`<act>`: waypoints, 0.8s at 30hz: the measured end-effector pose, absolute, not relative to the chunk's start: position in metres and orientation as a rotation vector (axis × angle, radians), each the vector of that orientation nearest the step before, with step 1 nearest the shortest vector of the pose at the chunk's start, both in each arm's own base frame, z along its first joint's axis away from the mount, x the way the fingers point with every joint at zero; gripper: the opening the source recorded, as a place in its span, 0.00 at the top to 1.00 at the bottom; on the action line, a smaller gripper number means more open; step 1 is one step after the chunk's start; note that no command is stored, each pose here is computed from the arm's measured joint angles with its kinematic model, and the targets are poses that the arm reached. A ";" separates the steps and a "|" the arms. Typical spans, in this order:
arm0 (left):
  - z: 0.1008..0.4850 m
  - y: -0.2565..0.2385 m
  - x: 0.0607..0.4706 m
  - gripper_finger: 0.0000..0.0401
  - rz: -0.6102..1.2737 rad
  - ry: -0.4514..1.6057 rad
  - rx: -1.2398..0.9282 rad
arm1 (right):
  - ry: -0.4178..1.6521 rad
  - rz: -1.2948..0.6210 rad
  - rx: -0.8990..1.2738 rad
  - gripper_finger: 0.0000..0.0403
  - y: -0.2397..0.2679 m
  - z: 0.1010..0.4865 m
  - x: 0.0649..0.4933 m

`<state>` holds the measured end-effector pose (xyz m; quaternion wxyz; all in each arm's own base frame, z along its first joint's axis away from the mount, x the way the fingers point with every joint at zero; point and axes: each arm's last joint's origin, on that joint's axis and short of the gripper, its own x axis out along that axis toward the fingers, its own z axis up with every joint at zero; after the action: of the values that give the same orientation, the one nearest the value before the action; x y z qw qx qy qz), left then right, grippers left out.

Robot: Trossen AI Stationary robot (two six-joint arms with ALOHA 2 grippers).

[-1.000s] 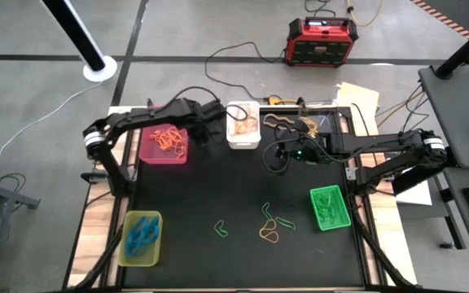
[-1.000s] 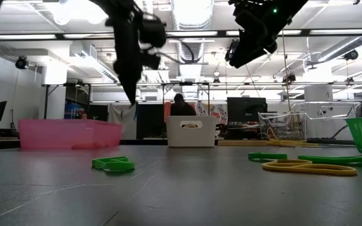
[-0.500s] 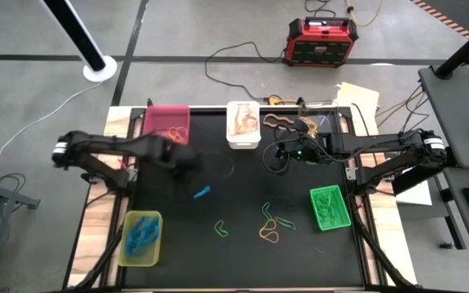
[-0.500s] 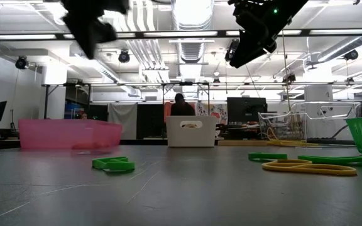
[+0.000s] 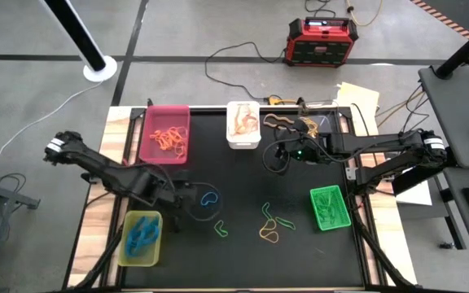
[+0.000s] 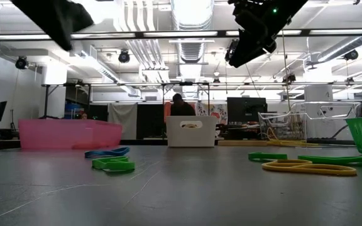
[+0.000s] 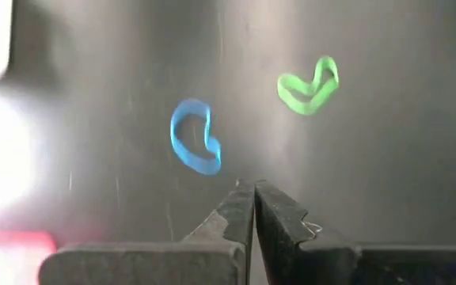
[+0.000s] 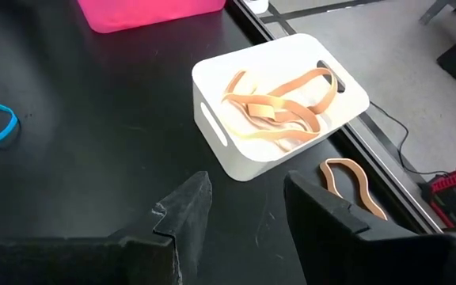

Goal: Sort rubber bands into baskets
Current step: Put the blue rubber band into the yellow bin

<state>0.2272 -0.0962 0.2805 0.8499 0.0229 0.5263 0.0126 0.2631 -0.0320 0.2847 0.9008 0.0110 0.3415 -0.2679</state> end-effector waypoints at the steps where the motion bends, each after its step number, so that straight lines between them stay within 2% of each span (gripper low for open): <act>1: 0.274 -0.097 0.234 1.00 0.023 1.075 0.070 | 0.706 -0.555 0.023 0.61 -0.032 0.285 0.263; 6: 0.238 -0.093 0.256 0.99 0.108 0.999 0.152 | 0.707 -0.550 0.026 0.61 -0.032 0.284 0.263; 10: 0.211 -0.090 0.268 0.92 0.157 0.980 0.168 | 0.709 -0.548 0.026 0.61 -0.032 0.284 0.263; 21: 0.161 -0.072 0.289 0.53 0.280 1.089 0.124 | 0.724 -0.486 0.079 0.61 -0.030 0.281 0.263; 24: 0.148 -0.066 0.293 0.45 0.299 1.133 0.132 | 0.726 -0.486 0.078 0.61 -0.030 0.280 0.263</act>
<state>0.2931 -0.0664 0.1482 0.8312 0.0624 0.5341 0.1411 0.2629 -0.0298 0.2802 0.9053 0.0379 0.3516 -0.2354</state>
